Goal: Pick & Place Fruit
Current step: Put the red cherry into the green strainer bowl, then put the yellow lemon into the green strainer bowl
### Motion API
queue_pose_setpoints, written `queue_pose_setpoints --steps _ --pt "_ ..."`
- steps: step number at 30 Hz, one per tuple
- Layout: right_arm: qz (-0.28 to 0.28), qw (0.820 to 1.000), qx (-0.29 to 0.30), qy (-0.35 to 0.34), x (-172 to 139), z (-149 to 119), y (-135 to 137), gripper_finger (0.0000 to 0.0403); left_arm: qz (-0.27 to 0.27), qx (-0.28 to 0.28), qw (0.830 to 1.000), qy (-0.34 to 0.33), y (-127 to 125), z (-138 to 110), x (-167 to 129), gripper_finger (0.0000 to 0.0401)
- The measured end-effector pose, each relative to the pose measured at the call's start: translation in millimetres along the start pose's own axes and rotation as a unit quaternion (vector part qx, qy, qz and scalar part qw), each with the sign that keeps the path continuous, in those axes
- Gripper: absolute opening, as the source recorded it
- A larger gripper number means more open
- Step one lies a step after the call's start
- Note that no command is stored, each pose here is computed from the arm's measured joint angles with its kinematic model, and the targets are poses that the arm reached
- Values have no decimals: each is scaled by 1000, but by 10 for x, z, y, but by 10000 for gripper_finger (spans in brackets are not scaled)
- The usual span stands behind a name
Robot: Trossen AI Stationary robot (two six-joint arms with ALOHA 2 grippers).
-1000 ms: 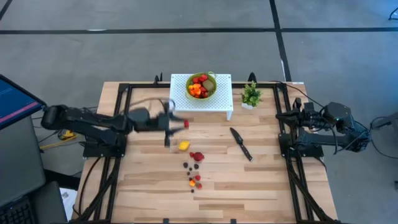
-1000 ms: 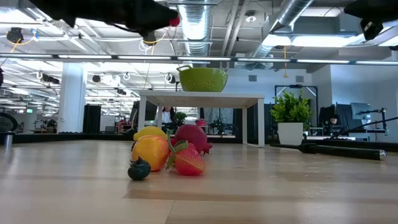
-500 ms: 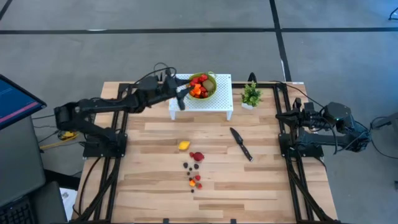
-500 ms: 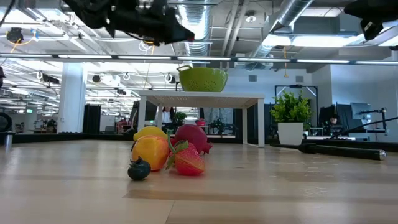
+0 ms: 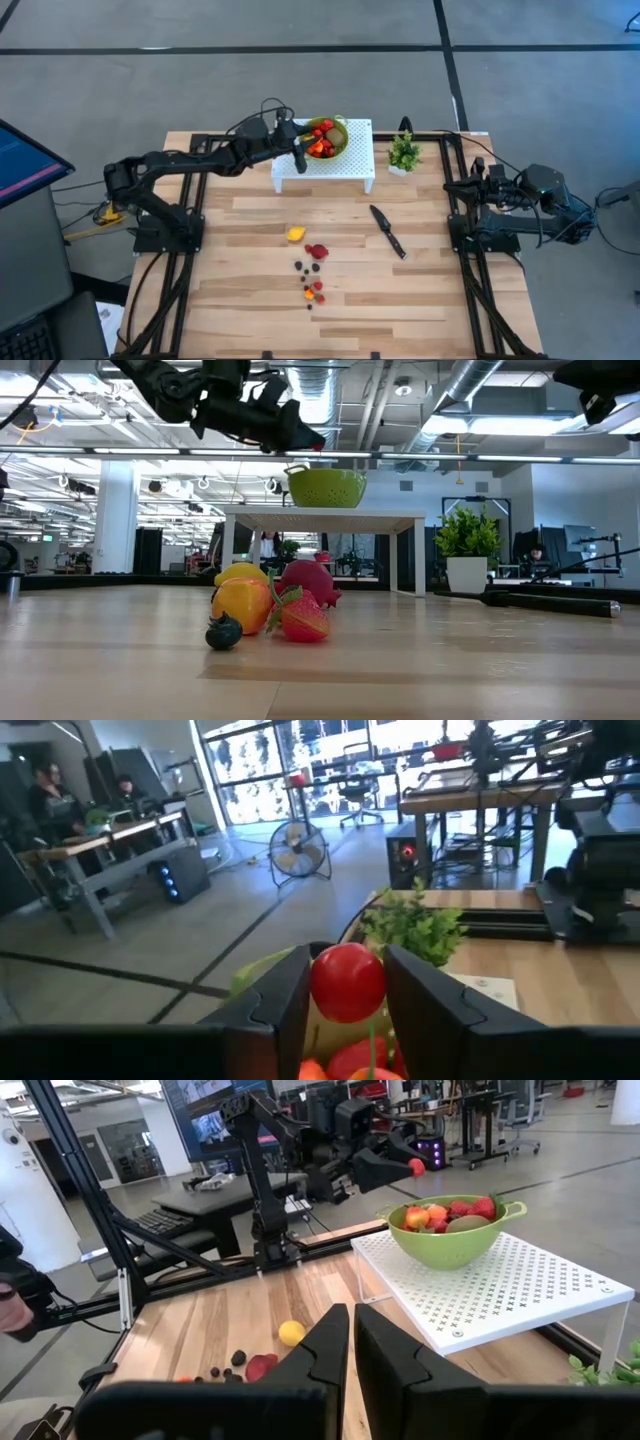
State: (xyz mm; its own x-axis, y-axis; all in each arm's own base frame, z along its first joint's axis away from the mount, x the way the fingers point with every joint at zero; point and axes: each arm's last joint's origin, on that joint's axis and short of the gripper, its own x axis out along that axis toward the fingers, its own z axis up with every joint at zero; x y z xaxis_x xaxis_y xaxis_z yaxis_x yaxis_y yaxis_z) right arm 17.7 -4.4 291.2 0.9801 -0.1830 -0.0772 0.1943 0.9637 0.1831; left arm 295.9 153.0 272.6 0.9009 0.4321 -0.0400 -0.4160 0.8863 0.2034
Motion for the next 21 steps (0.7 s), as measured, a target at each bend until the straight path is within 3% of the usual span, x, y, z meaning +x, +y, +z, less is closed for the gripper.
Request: queue_pose_setpoints --steps 7,12,17,21 --pt "0 1000 0 0 1 -1 0 17 -5 21 1000 -12 -34 49 -18 168" --pt "0 1000 0 0 1 -1 0 17 -18 22 997 -68 -114 373 -224 195" --pt "0 1000 0 0 1 -1 0 17 -54 -51 990 -117 -271 676 -539 202" --pt "0 1000 0 0 0 0 0 17 -89 -107 982 -130 -399 712 -800 202"
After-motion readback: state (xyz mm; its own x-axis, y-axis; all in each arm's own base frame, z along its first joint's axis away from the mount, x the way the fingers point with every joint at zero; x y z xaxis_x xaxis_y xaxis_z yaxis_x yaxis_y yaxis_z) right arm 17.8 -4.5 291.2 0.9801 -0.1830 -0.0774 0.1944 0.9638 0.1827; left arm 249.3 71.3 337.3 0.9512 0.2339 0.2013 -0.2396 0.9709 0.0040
